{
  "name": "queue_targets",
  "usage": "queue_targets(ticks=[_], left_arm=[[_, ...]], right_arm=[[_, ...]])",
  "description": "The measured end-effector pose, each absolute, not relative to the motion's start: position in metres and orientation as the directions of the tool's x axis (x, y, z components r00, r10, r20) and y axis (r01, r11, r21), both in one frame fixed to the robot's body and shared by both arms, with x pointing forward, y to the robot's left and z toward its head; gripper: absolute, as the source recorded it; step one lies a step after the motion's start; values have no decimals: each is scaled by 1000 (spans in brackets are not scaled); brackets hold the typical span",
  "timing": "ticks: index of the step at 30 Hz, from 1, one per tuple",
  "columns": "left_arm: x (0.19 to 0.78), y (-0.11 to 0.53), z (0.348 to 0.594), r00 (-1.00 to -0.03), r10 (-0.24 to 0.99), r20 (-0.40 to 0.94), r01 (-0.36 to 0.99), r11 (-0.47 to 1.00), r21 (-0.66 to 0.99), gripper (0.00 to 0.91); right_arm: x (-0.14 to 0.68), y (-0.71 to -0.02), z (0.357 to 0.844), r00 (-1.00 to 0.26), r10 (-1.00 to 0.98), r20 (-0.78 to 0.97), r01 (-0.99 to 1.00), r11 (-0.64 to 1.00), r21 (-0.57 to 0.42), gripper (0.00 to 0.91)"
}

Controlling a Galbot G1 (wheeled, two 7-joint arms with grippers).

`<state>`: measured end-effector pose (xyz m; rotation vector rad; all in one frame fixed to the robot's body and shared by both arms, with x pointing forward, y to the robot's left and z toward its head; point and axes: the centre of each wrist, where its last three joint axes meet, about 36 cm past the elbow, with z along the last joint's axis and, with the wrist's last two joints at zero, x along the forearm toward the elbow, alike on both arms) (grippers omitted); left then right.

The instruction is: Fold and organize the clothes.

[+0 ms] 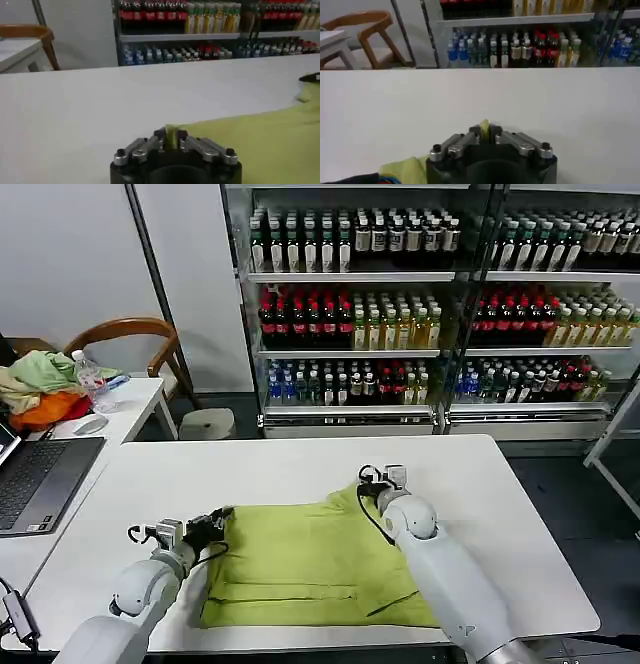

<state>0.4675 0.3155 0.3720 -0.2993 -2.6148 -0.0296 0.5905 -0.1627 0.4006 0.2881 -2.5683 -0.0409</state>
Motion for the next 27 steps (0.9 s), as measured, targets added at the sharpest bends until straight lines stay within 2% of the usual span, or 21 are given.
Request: queue_targets(ticks=[17, 27], left_arm=[[438, 317, 389, -887, 241, 394, 238, 970, -57, 50], [398, 309, 394, -894, 270, 358, 261, 962, -76, 50]], right_arm=[[529, -184, 441, -867, -245, 434, -221, 969, 107, 0], [467, -199, 437, -867, -262, 423, -234, 965, 118, 0]])
